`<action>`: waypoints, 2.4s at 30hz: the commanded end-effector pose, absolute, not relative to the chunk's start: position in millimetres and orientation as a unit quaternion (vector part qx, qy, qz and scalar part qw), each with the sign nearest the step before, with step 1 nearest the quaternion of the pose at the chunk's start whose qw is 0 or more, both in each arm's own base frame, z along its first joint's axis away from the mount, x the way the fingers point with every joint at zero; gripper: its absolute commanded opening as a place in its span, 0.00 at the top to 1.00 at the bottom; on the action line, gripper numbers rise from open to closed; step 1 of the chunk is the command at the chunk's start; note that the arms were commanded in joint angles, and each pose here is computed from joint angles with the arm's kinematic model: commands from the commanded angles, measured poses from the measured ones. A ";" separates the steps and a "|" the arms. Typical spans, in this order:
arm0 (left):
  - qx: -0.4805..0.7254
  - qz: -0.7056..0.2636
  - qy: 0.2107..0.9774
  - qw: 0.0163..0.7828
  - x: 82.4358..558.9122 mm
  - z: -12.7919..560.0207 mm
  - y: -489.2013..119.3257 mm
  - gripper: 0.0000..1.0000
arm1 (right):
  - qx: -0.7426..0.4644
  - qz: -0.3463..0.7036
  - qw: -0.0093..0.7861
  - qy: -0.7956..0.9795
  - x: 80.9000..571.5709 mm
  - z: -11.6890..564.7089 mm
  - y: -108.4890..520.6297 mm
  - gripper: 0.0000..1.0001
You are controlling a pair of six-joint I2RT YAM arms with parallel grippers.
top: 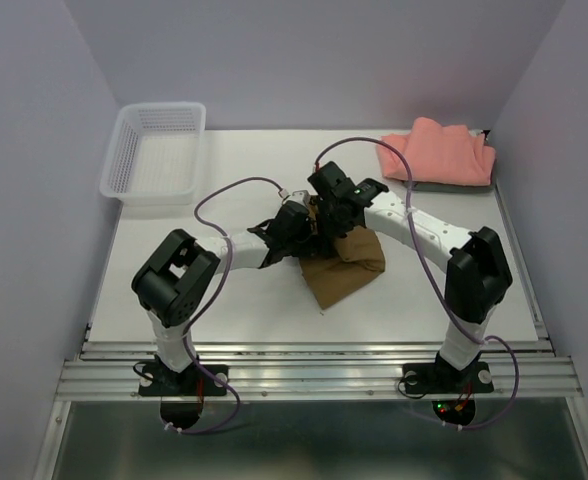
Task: Fold and stack the skirts
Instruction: Fold the skirt
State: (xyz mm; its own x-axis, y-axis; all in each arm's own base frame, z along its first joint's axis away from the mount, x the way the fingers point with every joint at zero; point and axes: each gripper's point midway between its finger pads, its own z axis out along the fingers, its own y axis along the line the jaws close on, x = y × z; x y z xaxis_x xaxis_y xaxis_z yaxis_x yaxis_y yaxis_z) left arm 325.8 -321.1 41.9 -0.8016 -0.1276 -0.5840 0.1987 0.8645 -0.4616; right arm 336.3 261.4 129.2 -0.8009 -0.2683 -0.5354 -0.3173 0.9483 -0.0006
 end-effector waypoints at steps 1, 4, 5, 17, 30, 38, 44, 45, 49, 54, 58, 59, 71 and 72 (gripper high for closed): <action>0.024 -0.249 0.925 0.287 304.7 35.8 -312.5 0.04 | -0.130 0.066 0.295 0.944 349.9 119.1 280.5 0.98; 0.021 -0.245 0.924 0.293 304.5 41.4 -308.7 0.04 | -0.124 0.059 0.292 0.947 350.9 108.7 279.4 0.98; 0.019 -0.243 0.924 0.295 305.2 43.6 -307.0 0.04 | -0.122 0.062 0.295 0.946 352.6 107.6 281.0 0.98; -0.002 -0.219 0.921 0.323 294.7 61.1 -278.2 0.04 | -0.138 0.093 0.260 0.951 345.3 76.2 296.8 0.95; -0.046 -0.188 0.915 0.355 272.5 85.8 -232.1 0.02 | -0.177 0.208 0.260 0.926 335.9 105.8 337.2 0.20; -0.052 -0.200 0.905 0.372 269.4 100.8 -227.3 0.01 | -0.184 0.231 0.336 0.895 342.2 174.1 334.7 0.00; -0.034 -0.228 0.892 0.389 283.6 127.6 -246.5 0.01 | -0.168 0.232 0.376 0.881 339.2 209.1 313.1 0.00; -0.029 -0.240 0.888 0.392 286.9 136.0 -253.3 0.01 | -0.154 0.229 0.383 0.882 342.5 211.8 300.6 0.00; -0.006 -0.277 0.872 0.404 297.6 157.0 -276.7 0.01 | -0.126 0.240 0.380 0.884 355.0 208.0 281.5 0.00; 0.044 -0.347 0.840 0.414 306.1 199.3 -332.8 0.01 | -0.117 0.294 0.348 0.882 384.1 195.9 270.1 0.00; 0.089 -0.364 0.840 0.393 305.8 190.8 -368.6 0.01 | -0.120 0.305 0.323 0.888 400.8 176.6 276.2 0.00; 0.094 -0.368 0.838 0.392 309.7 193.9 -376.1 0.01 | -0.116 0.301 0.311 0.894 405.9 162.2 274.8 0.00; 0.113 -0.306 0.895 0.303 292.5 90.8 -373.3 0.01 | -0.090 0.300 0.256 0.915 443.1 96.3 269.1 0.00; 0.110 -0.299 0.900 0.297 290.1 83.4 -369.3 0.01 | -0.090 0.297 0.254 0.916 443.4 93.0 268.5 0.00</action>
State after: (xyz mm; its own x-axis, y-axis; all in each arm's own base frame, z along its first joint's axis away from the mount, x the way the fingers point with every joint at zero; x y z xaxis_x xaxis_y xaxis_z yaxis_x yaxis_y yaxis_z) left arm 299.5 -379.3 91.7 -0.7972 0.0082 -0.6036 0.3798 0.7840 -0.4910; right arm 423.1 265.1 78.7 -0.8853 -0.0273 -0.4642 -0.2805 0.8275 0.4864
